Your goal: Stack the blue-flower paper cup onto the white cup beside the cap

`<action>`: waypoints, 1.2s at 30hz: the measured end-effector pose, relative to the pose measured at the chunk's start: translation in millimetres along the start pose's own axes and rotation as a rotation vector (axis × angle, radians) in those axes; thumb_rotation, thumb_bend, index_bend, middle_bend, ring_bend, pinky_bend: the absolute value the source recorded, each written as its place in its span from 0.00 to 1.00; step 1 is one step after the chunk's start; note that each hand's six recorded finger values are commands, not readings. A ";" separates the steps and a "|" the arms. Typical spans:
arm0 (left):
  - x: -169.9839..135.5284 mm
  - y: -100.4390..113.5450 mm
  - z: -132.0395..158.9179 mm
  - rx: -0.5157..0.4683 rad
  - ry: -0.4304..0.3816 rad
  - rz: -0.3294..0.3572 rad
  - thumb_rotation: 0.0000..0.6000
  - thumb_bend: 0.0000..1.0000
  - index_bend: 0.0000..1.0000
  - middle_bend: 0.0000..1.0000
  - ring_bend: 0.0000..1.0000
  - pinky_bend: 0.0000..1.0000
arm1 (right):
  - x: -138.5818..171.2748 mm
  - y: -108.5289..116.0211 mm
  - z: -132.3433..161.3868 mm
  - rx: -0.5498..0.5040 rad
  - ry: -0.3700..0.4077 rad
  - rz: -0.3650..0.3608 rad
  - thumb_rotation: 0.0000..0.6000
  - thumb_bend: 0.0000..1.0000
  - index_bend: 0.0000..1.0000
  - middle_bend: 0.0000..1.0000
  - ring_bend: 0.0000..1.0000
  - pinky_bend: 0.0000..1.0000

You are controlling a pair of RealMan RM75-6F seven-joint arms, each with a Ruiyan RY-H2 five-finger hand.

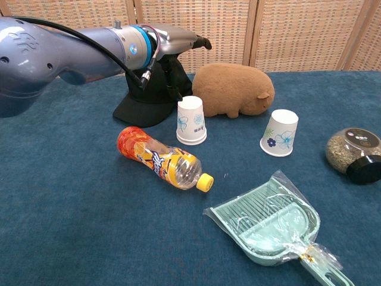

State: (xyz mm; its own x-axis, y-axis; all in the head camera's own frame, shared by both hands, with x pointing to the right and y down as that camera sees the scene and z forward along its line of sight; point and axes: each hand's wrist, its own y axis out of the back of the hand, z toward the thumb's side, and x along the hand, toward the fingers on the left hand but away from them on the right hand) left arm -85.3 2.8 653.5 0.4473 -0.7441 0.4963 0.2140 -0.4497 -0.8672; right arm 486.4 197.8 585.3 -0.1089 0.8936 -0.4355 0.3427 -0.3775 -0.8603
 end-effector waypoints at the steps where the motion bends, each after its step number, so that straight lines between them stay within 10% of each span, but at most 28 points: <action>1: -2.9 1.6 -1.2 -0.007 0.000 0.004 1.00 0.06 0.00 0.00 0.00 0.00 | 0.0 0.0 0.1 0.000 0.000 0.000 1.00 0.04 0.00 0.00 0.00 0.00; 14: -100.5 11.6 -65.3 -0.139 0.070 0.082 1.00 0.07 0.00 0.00 0.00 0.00 | 1.1 -4.3 9.1 0.031 0.020 -0.001 1.00 0.04 0.00 0.00 0.00 0.00; 26: -259.3 -46.9 -168.2 -0.264 0.385 0.190 1.00 0.07 0.02 0.00 0.00 0.00 | 8.3 -19.4 46.0 0.094 0.110 -0.003 1.00 0.04 0.02 0.00 0.00 0.00; 36: -318.7 -70.1 -198.7 -0.277 0.479 0.174 1.00 0.07 0.02 0.00 0.00 0.00 | -18.1 -6.0 99.8 0.118 0.219 -0.032 1.00 0.06 0.13 0.00 0.00 0.00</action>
State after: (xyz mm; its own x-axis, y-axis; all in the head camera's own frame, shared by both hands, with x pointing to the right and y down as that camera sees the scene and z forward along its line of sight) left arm -415.4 173.3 564.5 -0.0011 -0.9302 0.3671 -0.0914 -0.3655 -0.9263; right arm 393.1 159.7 571.9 0.0911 0.9319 -0.3510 0.2292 -0.3626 -0.9033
